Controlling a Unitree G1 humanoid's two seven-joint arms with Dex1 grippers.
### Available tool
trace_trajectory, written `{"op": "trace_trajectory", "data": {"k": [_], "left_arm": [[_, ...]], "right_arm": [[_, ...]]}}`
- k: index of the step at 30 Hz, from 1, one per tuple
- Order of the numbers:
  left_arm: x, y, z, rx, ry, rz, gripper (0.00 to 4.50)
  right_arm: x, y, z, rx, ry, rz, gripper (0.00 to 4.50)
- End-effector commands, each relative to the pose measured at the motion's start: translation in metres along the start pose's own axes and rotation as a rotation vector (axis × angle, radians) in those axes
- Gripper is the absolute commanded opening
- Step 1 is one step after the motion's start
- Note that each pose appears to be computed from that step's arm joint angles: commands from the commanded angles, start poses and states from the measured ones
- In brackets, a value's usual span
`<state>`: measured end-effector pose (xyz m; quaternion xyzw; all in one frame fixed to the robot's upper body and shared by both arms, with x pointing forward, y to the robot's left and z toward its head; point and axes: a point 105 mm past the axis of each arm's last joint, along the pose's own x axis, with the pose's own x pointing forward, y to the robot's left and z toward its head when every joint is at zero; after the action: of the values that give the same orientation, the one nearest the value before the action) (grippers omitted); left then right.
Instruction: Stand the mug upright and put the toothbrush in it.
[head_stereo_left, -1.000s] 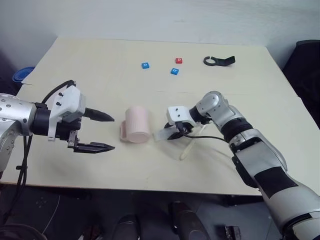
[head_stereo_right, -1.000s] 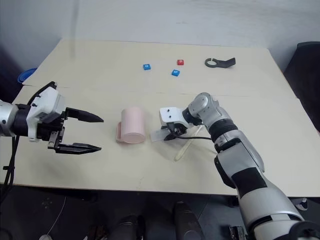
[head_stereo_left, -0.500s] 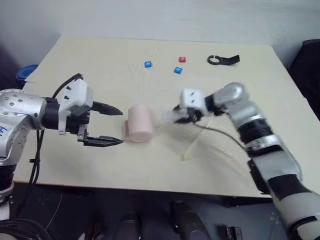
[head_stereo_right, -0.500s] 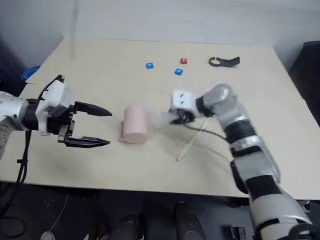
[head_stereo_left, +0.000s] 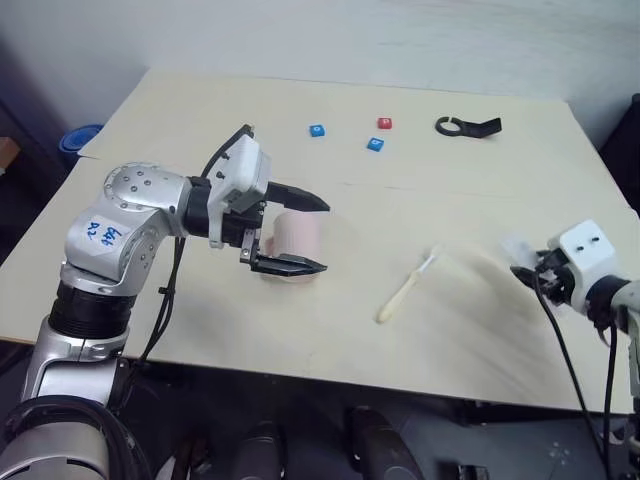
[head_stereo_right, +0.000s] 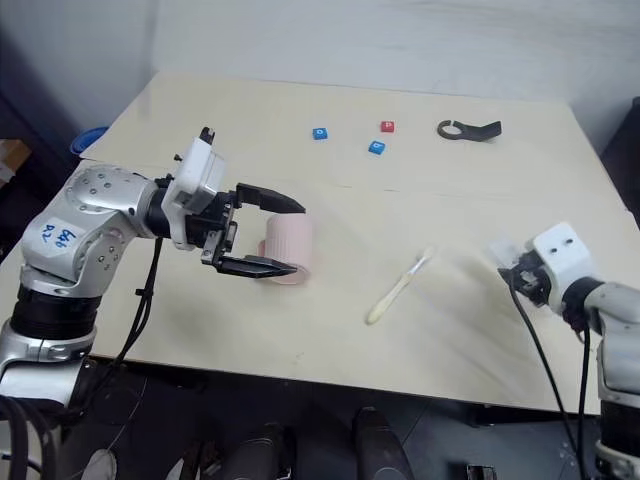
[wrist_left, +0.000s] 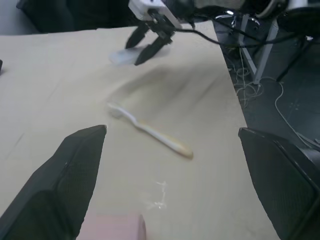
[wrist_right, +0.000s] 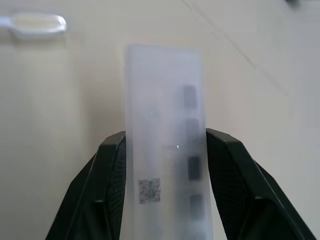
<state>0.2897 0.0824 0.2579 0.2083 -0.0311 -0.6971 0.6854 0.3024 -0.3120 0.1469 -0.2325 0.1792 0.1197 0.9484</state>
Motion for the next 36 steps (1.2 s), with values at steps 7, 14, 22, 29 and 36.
{"op": "trace_trajectory", "data": {"k": [7,14,22,29,36], "left_arm": [[-0.013,0.018,0.004,-0.023,-0.037,0.128,4.5],[-0.072,0.019,-0.04,-0.516,0.005,0.563,4.5],[-0.092,0.006,-0.099,-1.031,0.076,0.829,4.5],[-0.079,0.017,-0.134,-1.183,0.174,0.922,4.5],[-0.051,0.025,-0.149,-1.184,0.324,0.858,4.5]], "right_arm": [[-0.023,-0.004,0.023,0.098,-0.09,-0.015,3.9],[-0.066,0.068,0.091,0.027,-0.23,0.506,4.49],[-0.081,0.121,0.114,-0.047,-0.308,0.751,3.34],[-0.072,0.121,0.12,-0.021,-0.336,0.731,3.06],[-0.071,0.124,0.122,-0.01,-0.364,0.704,3.06]]}}
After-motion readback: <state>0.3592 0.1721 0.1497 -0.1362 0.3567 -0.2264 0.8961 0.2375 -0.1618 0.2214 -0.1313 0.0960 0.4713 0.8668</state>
